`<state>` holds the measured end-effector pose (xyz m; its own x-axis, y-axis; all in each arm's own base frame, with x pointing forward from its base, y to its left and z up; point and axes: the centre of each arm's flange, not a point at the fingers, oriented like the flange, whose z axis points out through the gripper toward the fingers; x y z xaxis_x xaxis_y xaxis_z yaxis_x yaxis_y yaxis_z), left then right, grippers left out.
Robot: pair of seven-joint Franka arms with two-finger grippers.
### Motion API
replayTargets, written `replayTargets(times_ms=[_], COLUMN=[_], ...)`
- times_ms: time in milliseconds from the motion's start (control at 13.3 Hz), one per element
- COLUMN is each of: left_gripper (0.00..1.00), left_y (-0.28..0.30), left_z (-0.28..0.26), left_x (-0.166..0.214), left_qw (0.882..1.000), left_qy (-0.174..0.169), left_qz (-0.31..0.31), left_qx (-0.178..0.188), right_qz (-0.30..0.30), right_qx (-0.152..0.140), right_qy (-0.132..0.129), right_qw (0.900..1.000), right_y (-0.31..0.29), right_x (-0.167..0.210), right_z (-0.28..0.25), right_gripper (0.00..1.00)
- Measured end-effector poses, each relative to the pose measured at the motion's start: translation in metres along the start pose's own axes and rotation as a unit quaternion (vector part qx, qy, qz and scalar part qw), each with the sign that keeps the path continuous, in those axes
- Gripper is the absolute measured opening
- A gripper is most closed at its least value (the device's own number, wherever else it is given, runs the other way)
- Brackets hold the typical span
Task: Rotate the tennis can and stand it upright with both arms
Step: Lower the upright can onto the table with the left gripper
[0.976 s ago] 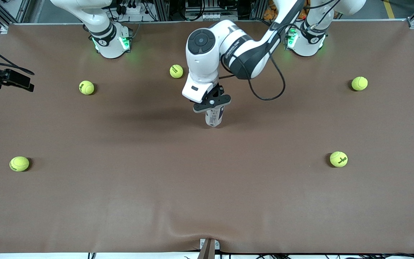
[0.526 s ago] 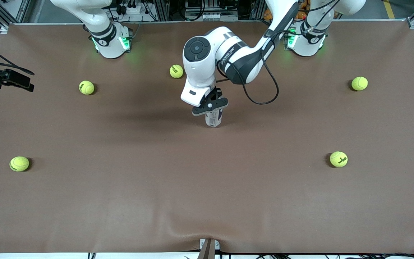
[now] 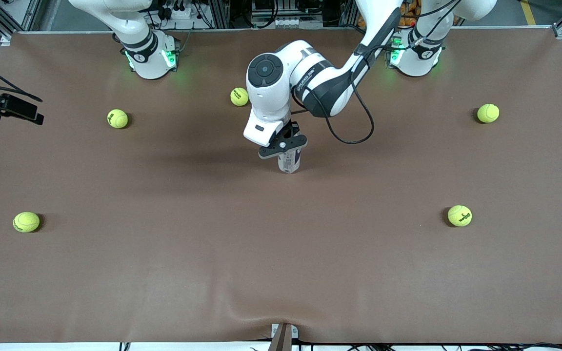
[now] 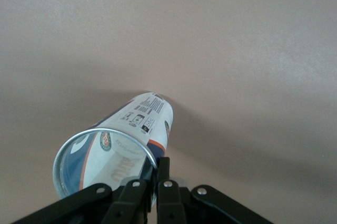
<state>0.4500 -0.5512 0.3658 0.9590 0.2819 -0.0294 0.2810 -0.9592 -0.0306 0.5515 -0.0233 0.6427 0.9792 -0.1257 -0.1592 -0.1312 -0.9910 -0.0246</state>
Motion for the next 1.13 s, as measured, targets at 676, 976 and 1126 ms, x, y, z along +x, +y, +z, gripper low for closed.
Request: replayTargets(times_ms=[676,976,1126], left_gripper=[0.46,0.88,1.00], left_y=[0.002,0.002,-0.005], left_z=[-0.002,-0.036,-0.058], left_x=[0.000,0.005,0.012], left_qw=[1.000,0.999,0.999], left_qy=[0.002,0.015,0.021], left_qz=[0.000,-0.003,-0.010], left_qx=[-0.005,-0.030,-0.043], right_qz=[0.000,0.001,0.001], right_qx=[0.010,0.012,0.012], right_qy=[0.021,0.043,0.042], right_qw=[1.000,0.999,0.999], right_y=[-0.001,-0.001,-0.001], right_x=[0.009,0.018,0.018], right_z=[0.004,0.007,0.009], right_gripper=[1.00,1.00,1.00])
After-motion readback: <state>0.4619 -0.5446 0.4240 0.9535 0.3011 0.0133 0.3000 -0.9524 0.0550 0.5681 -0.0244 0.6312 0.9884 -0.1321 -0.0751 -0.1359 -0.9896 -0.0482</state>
